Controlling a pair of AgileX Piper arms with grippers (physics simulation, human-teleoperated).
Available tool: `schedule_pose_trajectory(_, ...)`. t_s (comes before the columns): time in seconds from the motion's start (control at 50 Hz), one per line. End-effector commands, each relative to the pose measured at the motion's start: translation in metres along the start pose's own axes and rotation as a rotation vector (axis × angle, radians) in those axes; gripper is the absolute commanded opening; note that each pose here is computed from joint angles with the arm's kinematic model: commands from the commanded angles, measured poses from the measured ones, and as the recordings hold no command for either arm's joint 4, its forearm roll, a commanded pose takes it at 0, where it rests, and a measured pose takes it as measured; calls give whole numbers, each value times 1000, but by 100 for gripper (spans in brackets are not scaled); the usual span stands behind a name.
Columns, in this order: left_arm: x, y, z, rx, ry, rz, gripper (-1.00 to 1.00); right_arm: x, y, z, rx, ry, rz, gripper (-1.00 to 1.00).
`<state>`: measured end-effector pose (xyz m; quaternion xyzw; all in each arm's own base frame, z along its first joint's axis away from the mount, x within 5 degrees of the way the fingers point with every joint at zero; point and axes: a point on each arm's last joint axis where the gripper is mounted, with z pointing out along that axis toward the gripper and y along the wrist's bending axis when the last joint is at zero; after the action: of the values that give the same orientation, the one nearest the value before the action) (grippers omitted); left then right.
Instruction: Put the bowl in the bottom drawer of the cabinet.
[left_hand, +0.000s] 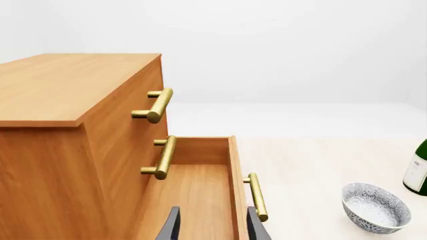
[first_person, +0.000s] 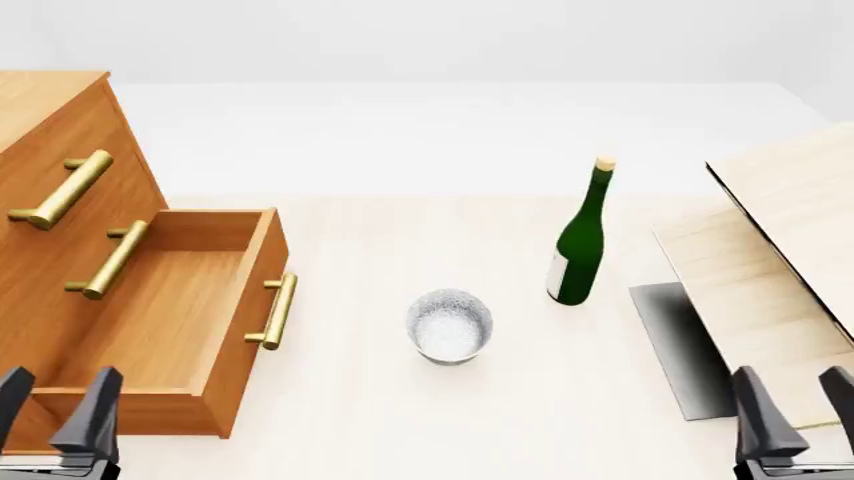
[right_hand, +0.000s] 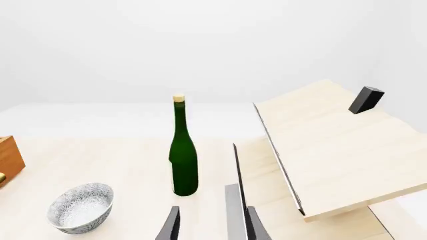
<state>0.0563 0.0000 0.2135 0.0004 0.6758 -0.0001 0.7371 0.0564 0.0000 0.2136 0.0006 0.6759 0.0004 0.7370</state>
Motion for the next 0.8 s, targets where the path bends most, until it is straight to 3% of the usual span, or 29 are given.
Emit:
schedule_pose_trajectory(0.02, -1, 0, 0, -1, -1, 1, 100, -1, 0, 1, 1, 1, 3, 100)
schedule_pose_trajectory(0.3, -1, -1, 0, 22, -1, 5, 100, -1, 0, 1, 1, 2, 3, 100)
schedule_pose_trajectory(0.54, -4, -14, -2, 246, -41, -65, 100, -1, 0, 1, 1, 2, 3, 100)
schedule_pose_trajectory(0.56, -13, -14, -3, 260, -52, -73, 100, -1, 0, 1, 1, 2, 3, 100)
schedule_pose_trajectory(0.58, -6, -16, -3, 287, -56, -60, 100, -1, 0, 1, 1, 2, 3, 100)
schedule_pose_trajectory(0.66, -6, -17, -3, 306, -64, -56, 100, -1, 0, 1, 1, 2, 3, 100)
schedule_pose_trajectory(0.8, -20, -22, -6, 416, -96, -52, 100, -1, 0, 1, 1, 2, 2, 100)
